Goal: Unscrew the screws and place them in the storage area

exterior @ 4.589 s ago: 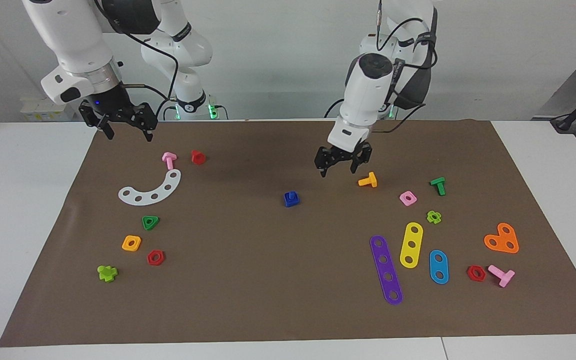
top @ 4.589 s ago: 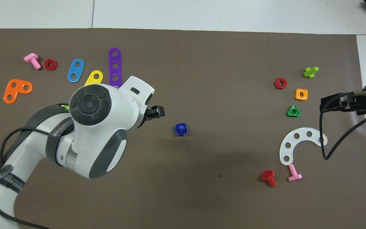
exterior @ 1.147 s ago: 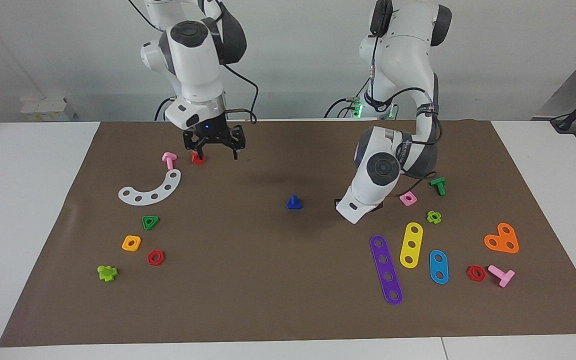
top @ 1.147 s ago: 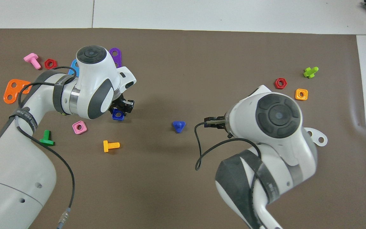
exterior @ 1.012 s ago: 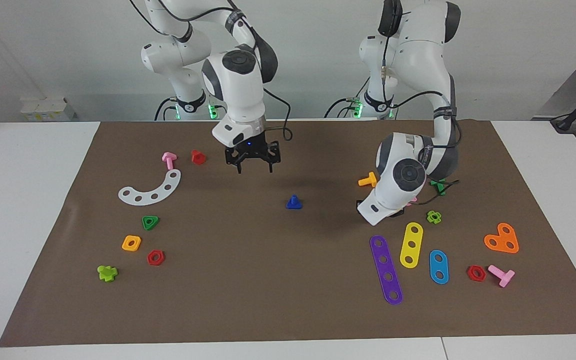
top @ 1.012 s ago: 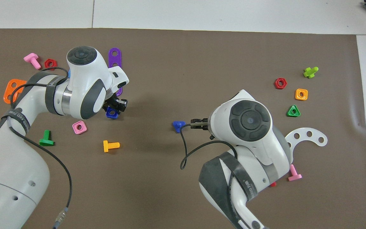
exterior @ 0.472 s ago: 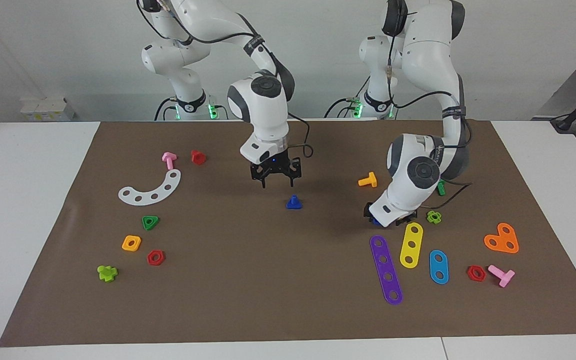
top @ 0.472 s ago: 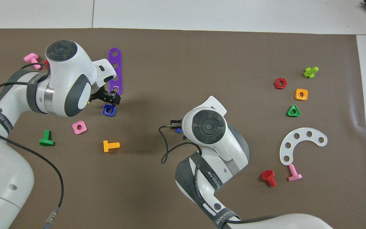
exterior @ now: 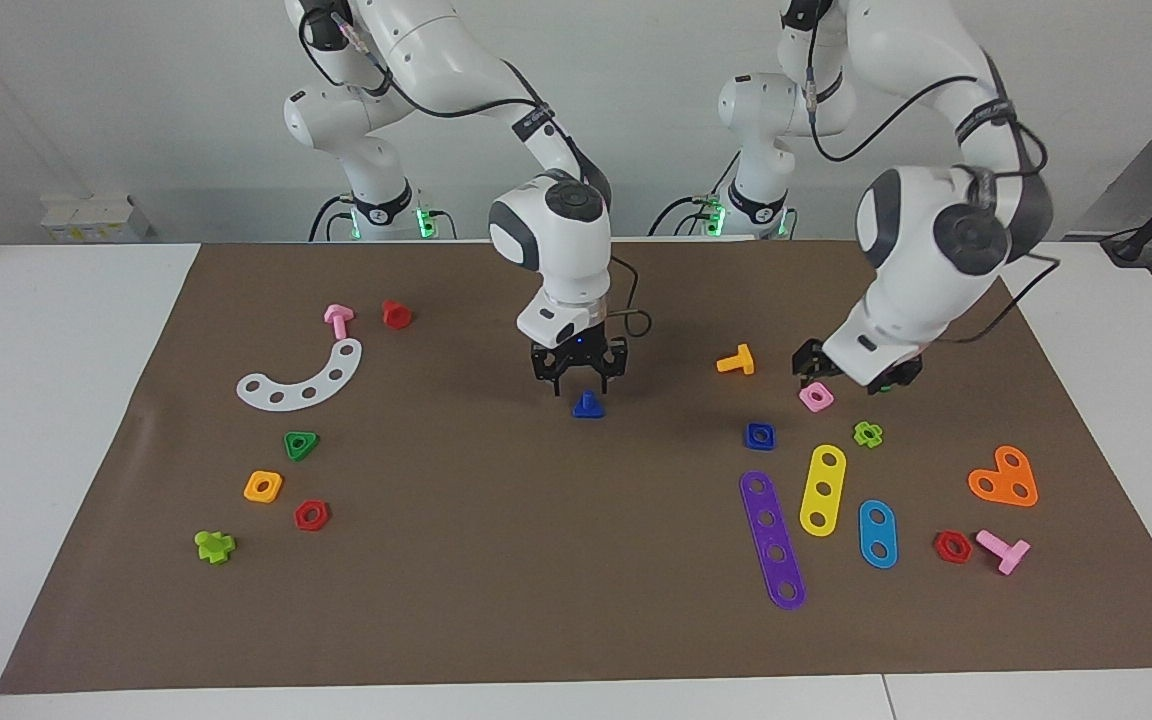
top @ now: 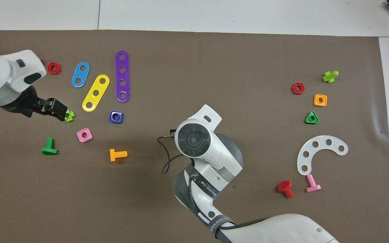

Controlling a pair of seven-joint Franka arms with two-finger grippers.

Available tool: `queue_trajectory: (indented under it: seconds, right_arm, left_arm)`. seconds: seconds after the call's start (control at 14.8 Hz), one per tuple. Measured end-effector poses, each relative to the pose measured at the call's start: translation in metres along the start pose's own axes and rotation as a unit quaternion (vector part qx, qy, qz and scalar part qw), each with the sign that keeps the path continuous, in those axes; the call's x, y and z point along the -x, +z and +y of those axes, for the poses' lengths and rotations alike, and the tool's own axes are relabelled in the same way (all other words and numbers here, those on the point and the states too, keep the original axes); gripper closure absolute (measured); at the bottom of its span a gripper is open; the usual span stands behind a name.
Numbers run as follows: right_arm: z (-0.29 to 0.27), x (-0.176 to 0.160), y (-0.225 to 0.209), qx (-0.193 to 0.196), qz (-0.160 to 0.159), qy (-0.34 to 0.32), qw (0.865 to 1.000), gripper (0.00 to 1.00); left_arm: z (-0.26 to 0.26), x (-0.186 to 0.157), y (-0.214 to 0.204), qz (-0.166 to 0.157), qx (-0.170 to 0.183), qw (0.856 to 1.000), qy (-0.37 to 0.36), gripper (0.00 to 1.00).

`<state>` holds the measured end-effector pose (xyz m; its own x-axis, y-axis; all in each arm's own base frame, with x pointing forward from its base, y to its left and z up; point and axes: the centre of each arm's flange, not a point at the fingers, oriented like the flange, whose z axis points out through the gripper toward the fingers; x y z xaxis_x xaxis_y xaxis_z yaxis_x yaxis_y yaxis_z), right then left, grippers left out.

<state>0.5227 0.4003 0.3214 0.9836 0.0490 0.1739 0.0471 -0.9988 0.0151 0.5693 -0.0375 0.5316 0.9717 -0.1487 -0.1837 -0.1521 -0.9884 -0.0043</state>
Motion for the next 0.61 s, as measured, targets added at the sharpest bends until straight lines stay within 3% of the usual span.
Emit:
queue_trajectory:
  seconds: [0.07,0.27,0.34,0.61]
  right_arm:
    - [-0.001,0.0,0.003,0.0,0.001,-0.001,1.0,0.38]
    - [-0.004,0.002,0.007,0.0,-0.001,-0.002,1.0,0.74]
    - [-0.004,0.002,0.006,0.001,-0.001,-0.001,1.0,0.81]
    - [0.029,-0.004,-0.001,0.01,-0.002,0.008,1.0,0.81]
  left_arm:
    - [-0.016,0.016,-0.006,-0.002,0.003,1.0,-0.011,0.05]
    - [-0.048,0.056,-0.016,0.006,0.007,0.999,-0.039,0.05]
    - [-0.049,0.061,-0.024,0.018,0.006,0.999,-0.041,0.02]
    - [-0.041,0.055,-0.063,0.112,-0.006,0.992,-0.054,0.0]
